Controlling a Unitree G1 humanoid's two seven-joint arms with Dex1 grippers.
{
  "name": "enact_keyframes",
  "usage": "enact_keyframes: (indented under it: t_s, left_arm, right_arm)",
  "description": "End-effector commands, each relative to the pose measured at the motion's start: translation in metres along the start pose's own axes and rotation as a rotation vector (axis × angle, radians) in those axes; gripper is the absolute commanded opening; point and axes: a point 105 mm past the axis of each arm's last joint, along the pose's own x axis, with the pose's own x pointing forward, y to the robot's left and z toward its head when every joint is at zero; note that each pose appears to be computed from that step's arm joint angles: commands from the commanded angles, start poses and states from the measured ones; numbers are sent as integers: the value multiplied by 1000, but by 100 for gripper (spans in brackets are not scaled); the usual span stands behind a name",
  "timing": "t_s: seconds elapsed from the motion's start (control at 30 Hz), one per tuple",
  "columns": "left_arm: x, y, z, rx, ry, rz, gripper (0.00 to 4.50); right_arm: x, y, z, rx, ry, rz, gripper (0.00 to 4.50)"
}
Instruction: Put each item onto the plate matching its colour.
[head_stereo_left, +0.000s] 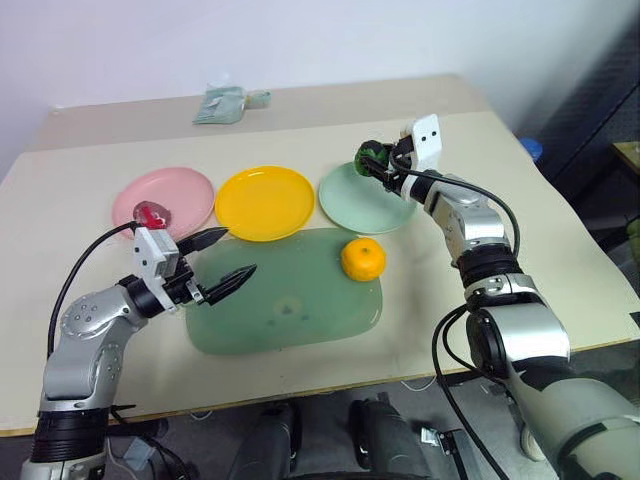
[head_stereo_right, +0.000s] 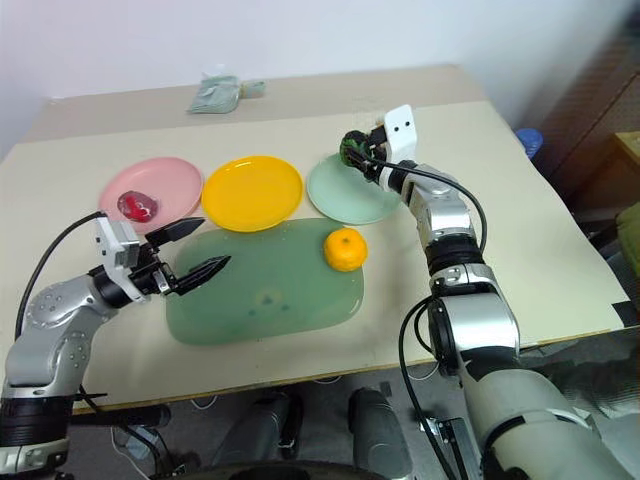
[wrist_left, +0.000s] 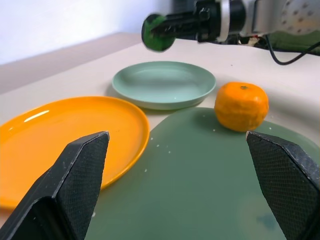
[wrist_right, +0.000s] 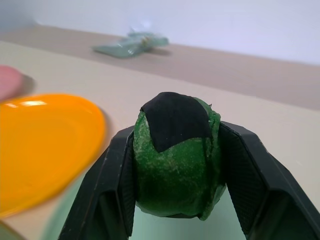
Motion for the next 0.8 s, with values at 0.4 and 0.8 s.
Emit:
enact_keyframes:
  t_s: [0.4, 0.8]
  left_arm:
    - [7, -10, 5, -15, -2, -39, 450]
    - [52, -10, 0, -73, 15, -244, 450]
  right_arm:
    - [-7, -7, -1, -31, -50, -2, 445]
    - [-174, 34, 41, -75, -69, 231, 445]
